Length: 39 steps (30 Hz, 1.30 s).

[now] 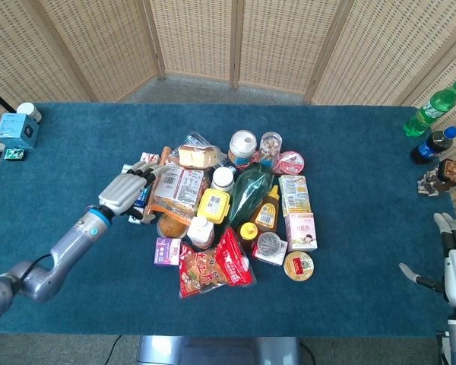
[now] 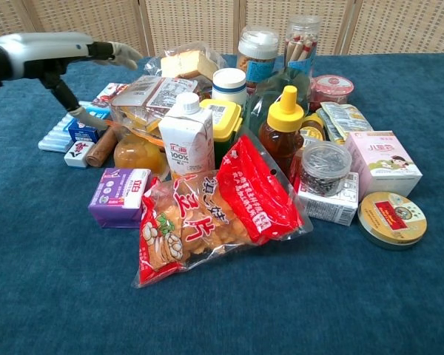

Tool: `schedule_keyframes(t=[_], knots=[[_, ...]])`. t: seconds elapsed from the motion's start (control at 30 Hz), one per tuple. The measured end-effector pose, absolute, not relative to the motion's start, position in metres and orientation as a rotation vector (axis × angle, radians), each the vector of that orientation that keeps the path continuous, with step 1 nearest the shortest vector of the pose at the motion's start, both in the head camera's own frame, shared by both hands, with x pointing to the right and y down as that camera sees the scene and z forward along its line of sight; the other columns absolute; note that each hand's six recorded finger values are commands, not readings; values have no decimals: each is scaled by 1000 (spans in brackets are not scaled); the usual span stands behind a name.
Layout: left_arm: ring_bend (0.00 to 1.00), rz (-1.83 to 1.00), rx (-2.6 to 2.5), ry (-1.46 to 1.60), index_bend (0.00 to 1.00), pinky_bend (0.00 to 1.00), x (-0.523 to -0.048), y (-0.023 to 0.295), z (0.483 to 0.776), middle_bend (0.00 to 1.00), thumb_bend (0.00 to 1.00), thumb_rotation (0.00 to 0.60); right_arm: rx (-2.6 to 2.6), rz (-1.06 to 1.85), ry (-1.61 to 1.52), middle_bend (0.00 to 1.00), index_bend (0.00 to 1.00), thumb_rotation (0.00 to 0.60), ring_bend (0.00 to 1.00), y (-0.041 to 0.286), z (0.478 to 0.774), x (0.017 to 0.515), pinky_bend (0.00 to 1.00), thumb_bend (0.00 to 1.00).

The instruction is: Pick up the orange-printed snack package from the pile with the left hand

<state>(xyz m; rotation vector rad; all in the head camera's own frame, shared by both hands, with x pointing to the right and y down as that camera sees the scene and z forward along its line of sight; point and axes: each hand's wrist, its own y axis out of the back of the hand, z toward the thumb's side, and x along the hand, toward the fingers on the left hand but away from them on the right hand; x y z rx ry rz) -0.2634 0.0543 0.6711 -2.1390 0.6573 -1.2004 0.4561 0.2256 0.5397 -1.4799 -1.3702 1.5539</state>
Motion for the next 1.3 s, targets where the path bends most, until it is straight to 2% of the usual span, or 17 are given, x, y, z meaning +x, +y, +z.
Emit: schedule_keyframes(t=[0.67, 0.73, 0.8, 0.83, 0.9, 0.97, 1.07, 1.17, 1.3], knots=[[0, -1206, -2153, 633, 2, 0, -222, 42, 716, 0, 199, 600, -1454, 1579, -1393, 0, 0, 516, 0, 227, 535, 463, 0, 0], [0, -1221, -2149, 626, 32, 0, -220, 43, 722, 0, 198, 600, -1456, 1579, -1394, 0, 0, 513, 0, 227, 535, 462, 0, 0], [4, -1230, -2148, 627, 106, 2, -220, 44, 726, 0, 198, 600, -1457, 1578, -1394, 0, 0, 514, 0, 227, 535, 462, 0, 0], [33, -1234, -2147, 628, 167, 33, -220, 44, 727, 3, 199, 600, -1455, 1577, -1396, 0, 0, 513, 0, 227, 534, 462, 0, 0], [182, -1240, -2136, 633, 320, 186, -222, 44, 729, 84, 200, 600, -1451, 1576, -1399, 0, 0, 513, 0, 227, 533, 463, 0, 0], [418, -1242, -2129, 640, 505, 420, -223, 44, 729, 282, 210, 600, -1446, 1572, -1402, 0, 0, 516, 0, 227, 532, 464, 0, 0], [668, -1244, -2116, 657, 695, 659, -226, 43, 728, 545, 239, 600, -1441, 1567, -1404, 0, 0, 515, 0, 228, 530, 464, 0, 0], [778, -1242, -2101, 683, 795, 764, -229, 41, 726, 673, 266, 600, -1443, 1564, -1406, 0, 0, 516, 0, 228, 530, 464, 0, 0], [860, -1237, -2094, 720, 852, 840, -233, 39, 722, 760, 281, 600, -1444, 1557, -1407, 0, 0, 512, 0, 228, 529, 463, 0, 0]])
